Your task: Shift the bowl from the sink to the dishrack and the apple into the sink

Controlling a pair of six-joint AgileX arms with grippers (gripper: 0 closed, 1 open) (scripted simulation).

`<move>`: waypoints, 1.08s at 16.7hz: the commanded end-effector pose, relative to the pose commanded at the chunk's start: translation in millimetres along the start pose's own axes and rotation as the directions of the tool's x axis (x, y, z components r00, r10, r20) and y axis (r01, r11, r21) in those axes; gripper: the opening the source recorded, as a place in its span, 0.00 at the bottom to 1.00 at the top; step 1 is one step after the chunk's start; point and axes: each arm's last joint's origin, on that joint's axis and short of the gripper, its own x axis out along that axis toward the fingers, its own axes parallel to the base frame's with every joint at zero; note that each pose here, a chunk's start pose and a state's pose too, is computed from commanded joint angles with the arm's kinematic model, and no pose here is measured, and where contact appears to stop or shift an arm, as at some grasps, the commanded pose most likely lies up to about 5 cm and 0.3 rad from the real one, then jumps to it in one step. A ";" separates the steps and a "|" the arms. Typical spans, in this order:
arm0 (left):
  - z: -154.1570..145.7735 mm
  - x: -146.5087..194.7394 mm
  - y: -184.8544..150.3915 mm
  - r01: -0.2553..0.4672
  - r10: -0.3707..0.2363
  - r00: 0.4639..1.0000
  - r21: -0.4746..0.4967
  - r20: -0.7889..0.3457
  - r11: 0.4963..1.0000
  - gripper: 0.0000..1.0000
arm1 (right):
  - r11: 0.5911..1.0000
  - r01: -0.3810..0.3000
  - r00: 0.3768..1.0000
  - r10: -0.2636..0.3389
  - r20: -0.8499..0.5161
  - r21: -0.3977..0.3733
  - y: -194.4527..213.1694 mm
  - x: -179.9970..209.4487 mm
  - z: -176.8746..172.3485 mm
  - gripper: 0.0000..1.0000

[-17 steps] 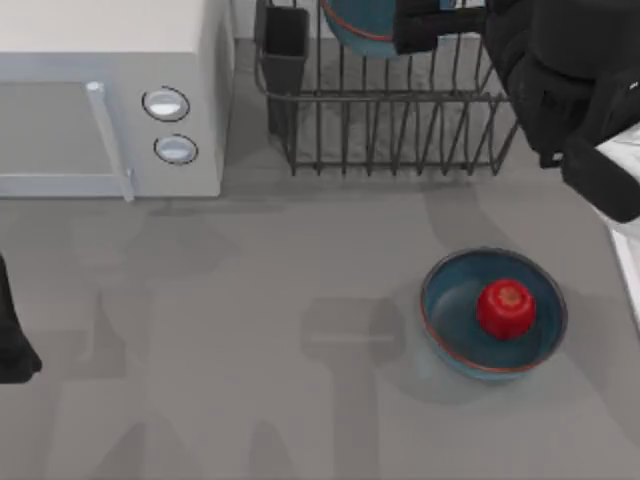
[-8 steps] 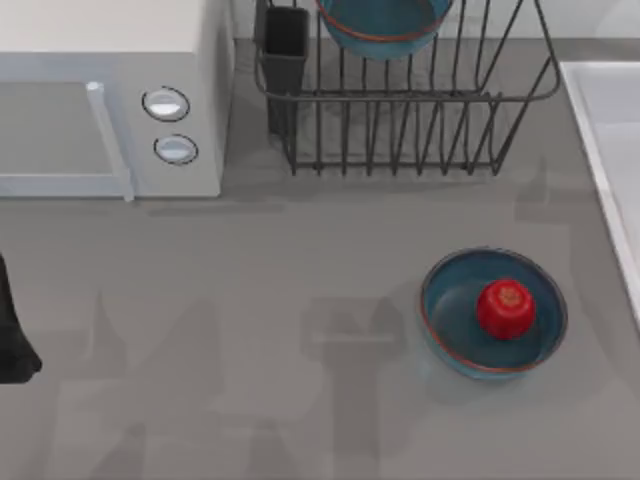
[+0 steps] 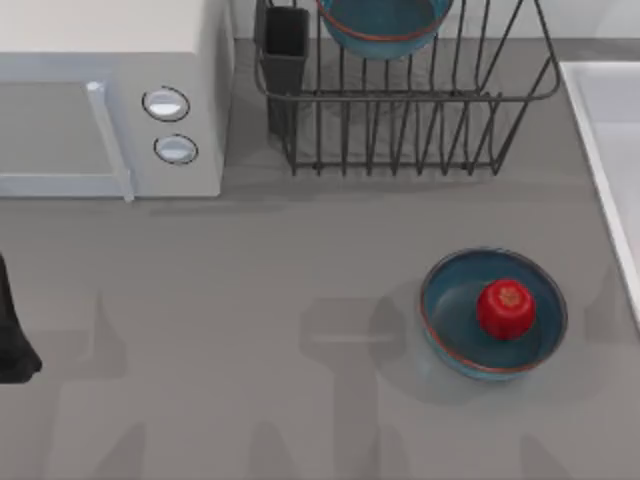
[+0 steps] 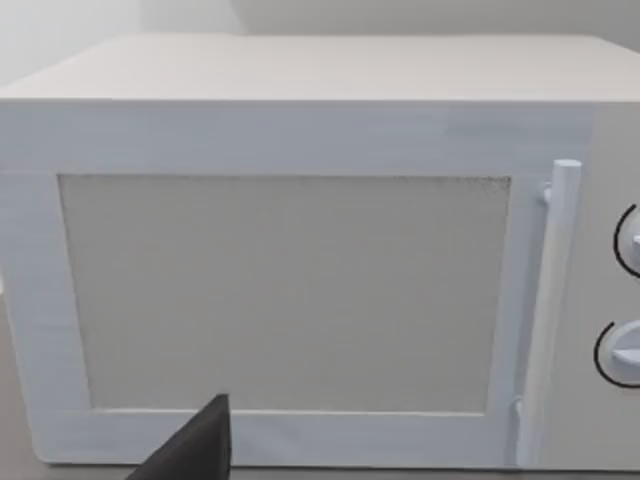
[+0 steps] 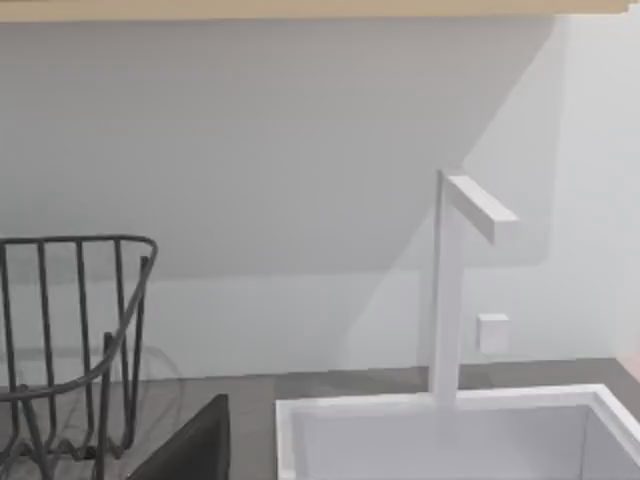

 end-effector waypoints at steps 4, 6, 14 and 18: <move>0.0 0.0 0.0 0.000 0.000 1.000 0.000 0.000 1.000 1.00 | 0.997 -0.071 0.995 0.071 -0.066 -0.005 -3.3 -8.6 -42.6 1.00; 0.0 0.0 0.0 0.000 0.000 1.000 0.000 0.000 1.000 1.00 | 0.996 -0.089 0.993 0.088 -0.077 -0.005 -3.0 -9.3 -48.2 1.00; 0.0 0.0 0.0 0.000 0.000 1.000 0.000 0.000 1.000 1.00 | 0.996 -0.089 0.993 0.088 -0.077 -0.005 -3.0 -9.3 -48.2 1.00; 0.0 0.0 0.0 0.000 0.000 1.000 0.000 0.000 1.000 1.00 | 0.996 -0.089 0.993 0.088 -0.077 -0.005 -3.0 -9.3 -48.2 1.00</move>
